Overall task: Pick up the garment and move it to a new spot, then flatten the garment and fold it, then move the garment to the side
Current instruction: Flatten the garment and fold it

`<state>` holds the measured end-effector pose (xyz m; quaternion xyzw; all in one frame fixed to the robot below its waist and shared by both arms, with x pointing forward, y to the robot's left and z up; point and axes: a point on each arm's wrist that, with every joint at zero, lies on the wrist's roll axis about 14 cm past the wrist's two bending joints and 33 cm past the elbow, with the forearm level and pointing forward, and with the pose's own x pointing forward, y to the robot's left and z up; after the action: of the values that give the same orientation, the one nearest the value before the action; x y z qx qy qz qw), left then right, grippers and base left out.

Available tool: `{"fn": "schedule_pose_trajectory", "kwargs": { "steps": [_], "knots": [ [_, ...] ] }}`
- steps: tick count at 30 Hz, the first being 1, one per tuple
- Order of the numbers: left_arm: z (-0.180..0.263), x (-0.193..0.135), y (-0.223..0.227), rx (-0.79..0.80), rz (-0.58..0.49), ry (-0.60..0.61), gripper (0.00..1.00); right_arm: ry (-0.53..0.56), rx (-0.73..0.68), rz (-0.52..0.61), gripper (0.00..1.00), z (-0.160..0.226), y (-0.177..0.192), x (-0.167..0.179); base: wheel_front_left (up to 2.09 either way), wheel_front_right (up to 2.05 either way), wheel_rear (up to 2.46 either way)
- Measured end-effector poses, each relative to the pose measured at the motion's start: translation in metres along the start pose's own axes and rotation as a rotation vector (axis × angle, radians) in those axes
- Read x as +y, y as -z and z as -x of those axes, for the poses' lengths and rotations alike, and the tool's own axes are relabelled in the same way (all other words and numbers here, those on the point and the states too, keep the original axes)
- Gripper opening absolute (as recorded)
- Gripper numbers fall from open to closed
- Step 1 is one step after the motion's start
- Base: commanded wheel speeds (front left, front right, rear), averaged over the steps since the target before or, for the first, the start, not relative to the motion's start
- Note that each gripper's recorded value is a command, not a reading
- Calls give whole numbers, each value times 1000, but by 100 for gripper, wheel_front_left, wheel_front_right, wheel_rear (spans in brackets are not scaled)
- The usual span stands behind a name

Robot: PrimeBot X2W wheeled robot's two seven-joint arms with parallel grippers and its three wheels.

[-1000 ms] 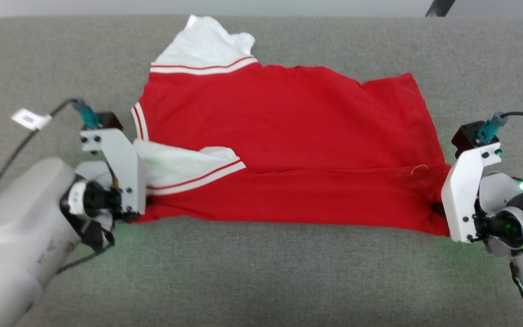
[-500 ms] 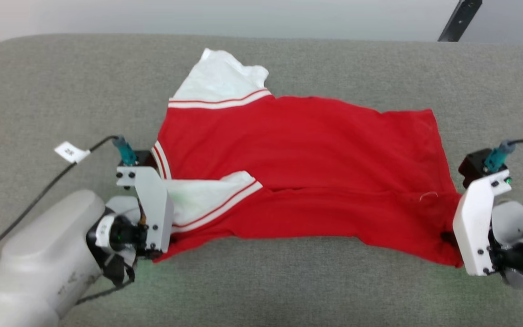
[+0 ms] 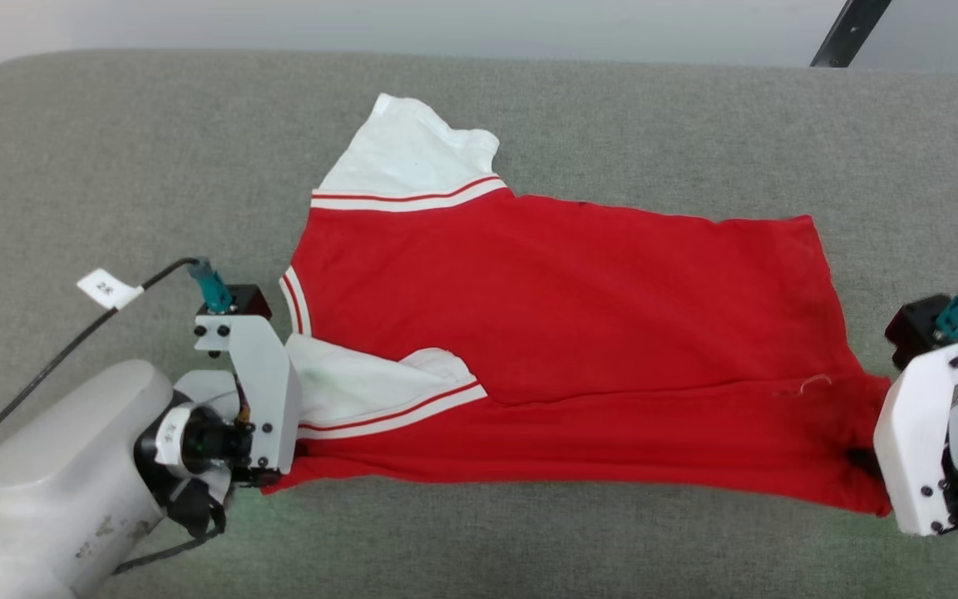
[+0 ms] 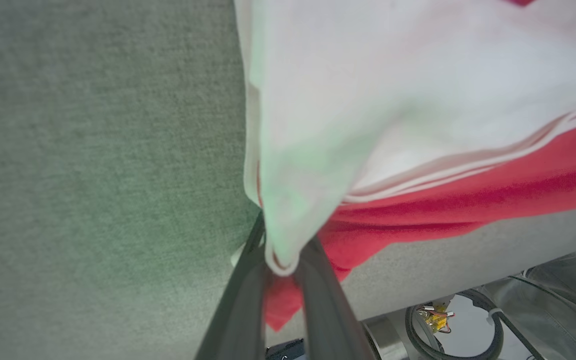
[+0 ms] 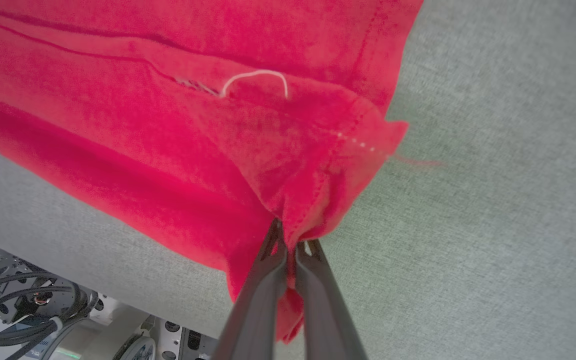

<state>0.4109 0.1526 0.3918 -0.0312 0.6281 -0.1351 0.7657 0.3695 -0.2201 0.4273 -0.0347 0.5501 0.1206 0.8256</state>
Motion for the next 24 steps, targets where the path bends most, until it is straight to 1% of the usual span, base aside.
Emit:
{"fn": "schedule_pose_trajectory", "kwargs": {
  "steps": [12, 16, 17, 19, 20, 21, 22, 23, 24],
  "knots": [
    [-18, 1, 6, 38, 15, 4, 0, -21, 52, -50, 0, -27, 19, 7, 0, 0, 0],
    [-23, 2, 6, 43, 26, 3, 0, -22, 59, -58, 0, -34, 19, 7, 0, 0, 0],
    [-24, 2, 7, 45, 28, 1, 2, -23, 62, -60, 0, -35, 20, 7, 0, 0, 0],
    [-25, 2, 7, 46, 30, -1, 10, -17, 65, -55, 0, -37, 20, 6, 0, 0, 0],
    [-25, 2, 7, 43, 32, -3, 11, -16, 63, -53, 0, -37, 19, 6, 0, 0, 0],
    [-24, 2, 7, 41, 33, -2, 18, -14, 62, -52, 0, -37, 19, 6, 0, 0, 0],
    [-23, 2, 6, 35, 30, -2, 37, -12, 61, -48, 0, -37, 19, 6, 0, 0, 0],
    [-22, 2, 6, 30, 26, -7, 48, -11, 61, -47, 0, -37, 19, 6, 0, 0, 0],
    [-20, 3, 6, 25, 24, -12, 55, -11, 58, -45, 0, -37, 19, 7, 0, 0, 0]
  ]
}}
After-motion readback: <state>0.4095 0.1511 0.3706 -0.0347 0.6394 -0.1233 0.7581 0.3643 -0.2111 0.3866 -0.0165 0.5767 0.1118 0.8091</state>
